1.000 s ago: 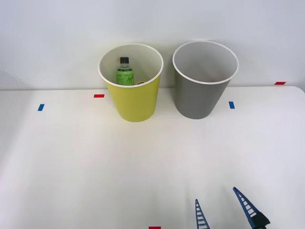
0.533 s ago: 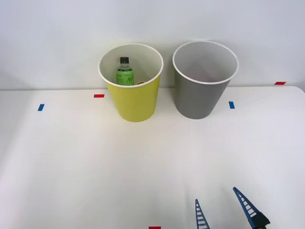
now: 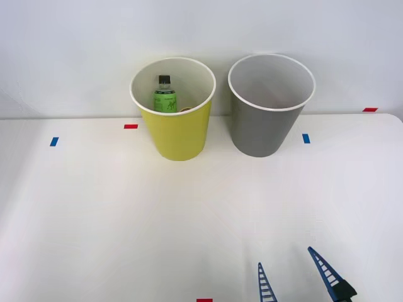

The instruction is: Put cans in the gray bin, plastic bottles in the light green bin

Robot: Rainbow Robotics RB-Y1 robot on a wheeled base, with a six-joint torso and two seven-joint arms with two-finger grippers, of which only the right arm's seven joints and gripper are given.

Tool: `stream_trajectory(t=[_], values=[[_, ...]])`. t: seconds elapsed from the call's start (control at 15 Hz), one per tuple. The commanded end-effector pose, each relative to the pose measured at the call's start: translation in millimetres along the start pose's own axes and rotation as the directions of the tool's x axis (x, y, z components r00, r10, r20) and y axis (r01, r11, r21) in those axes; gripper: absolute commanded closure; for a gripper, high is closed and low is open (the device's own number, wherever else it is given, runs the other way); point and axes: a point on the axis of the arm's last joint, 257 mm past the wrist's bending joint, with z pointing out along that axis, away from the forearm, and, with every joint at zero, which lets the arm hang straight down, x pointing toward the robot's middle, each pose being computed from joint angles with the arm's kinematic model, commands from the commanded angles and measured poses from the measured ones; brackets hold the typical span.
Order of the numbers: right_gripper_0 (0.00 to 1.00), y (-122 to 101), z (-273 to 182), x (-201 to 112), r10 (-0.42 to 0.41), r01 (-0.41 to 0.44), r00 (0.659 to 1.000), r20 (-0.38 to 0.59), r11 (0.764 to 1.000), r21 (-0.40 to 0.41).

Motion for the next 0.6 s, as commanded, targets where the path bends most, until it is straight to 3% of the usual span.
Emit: stream_trajectory(t=[0.07, 0.6], values=[[0.0, 0.0, 0.0, 0.0, 0.0, 0.0, 1.0, 0.0, 1.0, 0.0], [0.0, 0.0, 0.0, 0.0, 0.0, 0.0, 1.0, 0.0, 1.0, 0.0]])
